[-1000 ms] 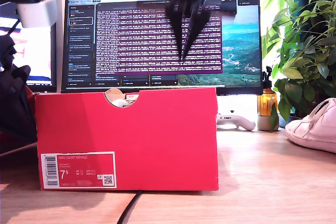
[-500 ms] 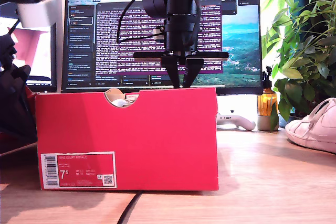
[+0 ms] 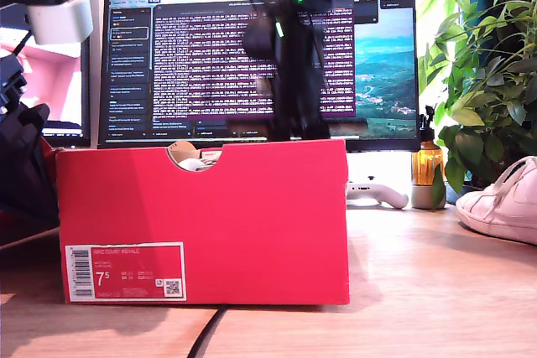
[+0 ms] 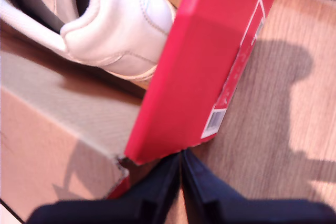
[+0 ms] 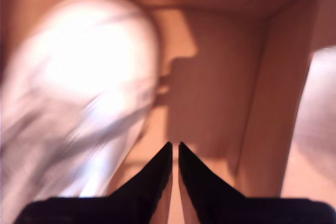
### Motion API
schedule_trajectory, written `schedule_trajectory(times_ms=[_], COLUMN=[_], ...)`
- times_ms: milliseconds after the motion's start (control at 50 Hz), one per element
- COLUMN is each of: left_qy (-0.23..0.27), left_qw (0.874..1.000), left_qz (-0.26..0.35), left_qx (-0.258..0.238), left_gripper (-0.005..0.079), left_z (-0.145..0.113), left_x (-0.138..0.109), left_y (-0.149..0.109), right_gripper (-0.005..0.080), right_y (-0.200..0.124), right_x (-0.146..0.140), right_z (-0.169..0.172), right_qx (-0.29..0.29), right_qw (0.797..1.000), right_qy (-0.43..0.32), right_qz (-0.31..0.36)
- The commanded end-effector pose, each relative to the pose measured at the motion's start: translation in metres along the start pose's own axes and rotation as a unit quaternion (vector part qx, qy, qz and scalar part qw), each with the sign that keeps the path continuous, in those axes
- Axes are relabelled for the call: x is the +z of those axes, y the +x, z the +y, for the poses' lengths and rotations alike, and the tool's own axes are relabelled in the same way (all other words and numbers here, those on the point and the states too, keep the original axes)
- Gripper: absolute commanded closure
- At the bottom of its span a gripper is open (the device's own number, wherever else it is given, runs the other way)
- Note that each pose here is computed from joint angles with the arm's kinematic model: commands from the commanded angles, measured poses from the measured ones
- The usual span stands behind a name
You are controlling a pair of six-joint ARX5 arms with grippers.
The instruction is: Pack the white shoes by picking the first shoe and placing it inside the red shoebox, left side, then picking and rotating the second shoe and placing it in the shoebox
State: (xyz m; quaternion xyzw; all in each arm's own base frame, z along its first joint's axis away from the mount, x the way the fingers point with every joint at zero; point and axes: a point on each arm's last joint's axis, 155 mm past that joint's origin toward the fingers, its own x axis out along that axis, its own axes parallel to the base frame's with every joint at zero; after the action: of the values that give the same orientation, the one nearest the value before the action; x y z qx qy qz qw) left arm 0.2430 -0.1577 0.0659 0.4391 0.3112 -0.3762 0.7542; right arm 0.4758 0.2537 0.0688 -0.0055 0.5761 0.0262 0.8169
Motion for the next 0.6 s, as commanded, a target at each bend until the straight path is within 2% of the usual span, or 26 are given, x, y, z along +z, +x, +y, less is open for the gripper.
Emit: schedule_trajectory(times_ms=[0, 140, 400, 580], left_qy=[-0.003, -0.003, -0.002, -0.002], left_qw=[1.000, 1.000, 1.000, 1.000], left_qz=[-0.007, -0.009, -0.008, -0.008], left_qx=[0.003, 0.003, 0.002, 0.002], left_gripper=[0.0761, 0.0761, 0.0761, 0.0761], left_z=[0.003, 0.003, 0.003, 0.003], left_x=[0.006, 0.006, 0.006, 0.006], left_y=[0.000, 0.000, 0.000, 0.000], right_gripper=[0.0761, 0.0762, 0.0762, 0.0762], right_y=[0.002, 0.009, 0.040, 0.040], right_x=[0.005, 0.015, -0.006, 0.000], right_z=[0.005, 0.009, 0.016, 0.023], right_qx=[0.007, 0.017, 0.026, 0.036], right_qw=[1.000, 0.999, 1.000, 0.999], right_qy=[-0.002, 0.004, 0.003, 0.004], right_qz=[-0.010, -0.027, 0.017, 0.003])
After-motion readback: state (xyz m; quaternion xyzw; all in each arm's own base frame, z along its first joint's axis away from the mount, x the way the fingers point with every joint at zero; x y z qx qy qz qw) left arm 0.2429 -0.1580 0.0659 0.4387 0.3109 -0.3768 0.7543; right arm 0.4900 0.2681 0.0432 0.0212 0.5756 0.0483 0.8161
